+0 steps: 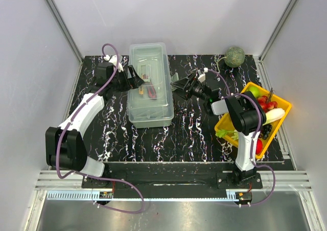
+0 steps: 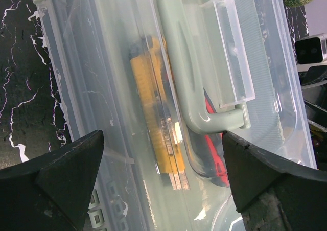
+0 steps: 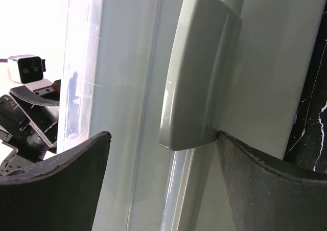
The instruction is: Pack the tool kit
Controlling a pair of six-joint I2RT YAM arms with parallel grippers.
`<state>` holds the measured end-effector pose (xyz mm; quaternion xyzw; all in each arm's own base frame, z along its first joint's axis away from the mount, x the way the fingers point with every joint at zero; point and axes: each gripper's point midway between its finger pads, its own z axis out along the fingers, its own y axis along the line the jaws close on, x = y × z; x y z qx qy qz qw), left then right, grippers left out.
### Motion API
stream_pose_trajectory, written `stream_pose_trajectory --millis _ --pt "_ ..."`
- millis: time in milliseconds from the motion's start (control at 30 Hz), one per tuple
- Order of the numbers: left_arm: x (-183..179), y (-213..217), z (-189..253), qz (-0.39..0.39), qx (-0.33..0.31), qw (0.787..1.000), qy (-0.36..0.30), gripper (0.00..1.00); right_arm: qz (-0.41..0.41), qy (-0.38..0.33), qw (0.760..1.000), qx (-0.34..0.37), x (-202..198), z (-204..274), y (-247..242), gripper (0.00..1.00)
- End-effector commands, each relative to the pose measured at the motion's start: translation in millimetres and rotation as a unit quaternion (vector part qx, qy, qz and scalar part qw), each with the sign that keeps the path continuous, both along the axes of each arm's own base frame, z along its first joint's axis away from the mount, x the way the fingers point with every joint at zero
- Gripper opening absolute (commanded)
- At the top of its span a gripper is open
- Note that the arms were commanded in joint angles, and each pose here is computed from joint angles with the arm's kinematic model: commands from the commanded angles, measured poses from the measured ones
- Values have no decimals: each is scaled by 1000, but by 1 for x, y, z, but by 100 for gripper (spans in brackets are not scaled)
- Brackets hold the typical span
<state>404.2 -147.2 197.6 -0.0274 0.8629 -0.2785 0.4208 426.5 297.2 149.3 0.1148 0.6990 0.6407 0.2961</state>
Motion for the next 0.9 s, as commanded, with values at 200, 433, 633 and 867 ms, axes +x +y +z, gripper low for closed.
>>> stream_pose_trajectory --millis 200,433,633,867 --pt "-38 -32 -60 -84 1 991 104 97 43 -161 985 43 -18 96 22 86" --pt "-38 -32 -62 -84 2 991 107 96 24 -143 988 -48 -6 90 21 85" --pt "-38 -34 -65 -85 2 990 111 96 33 -136 986 -91 1 84 23 83" --pt "-39 -35 -69 -88 4 989 119 95 74 -117 989 -60 -1 75 36 74"
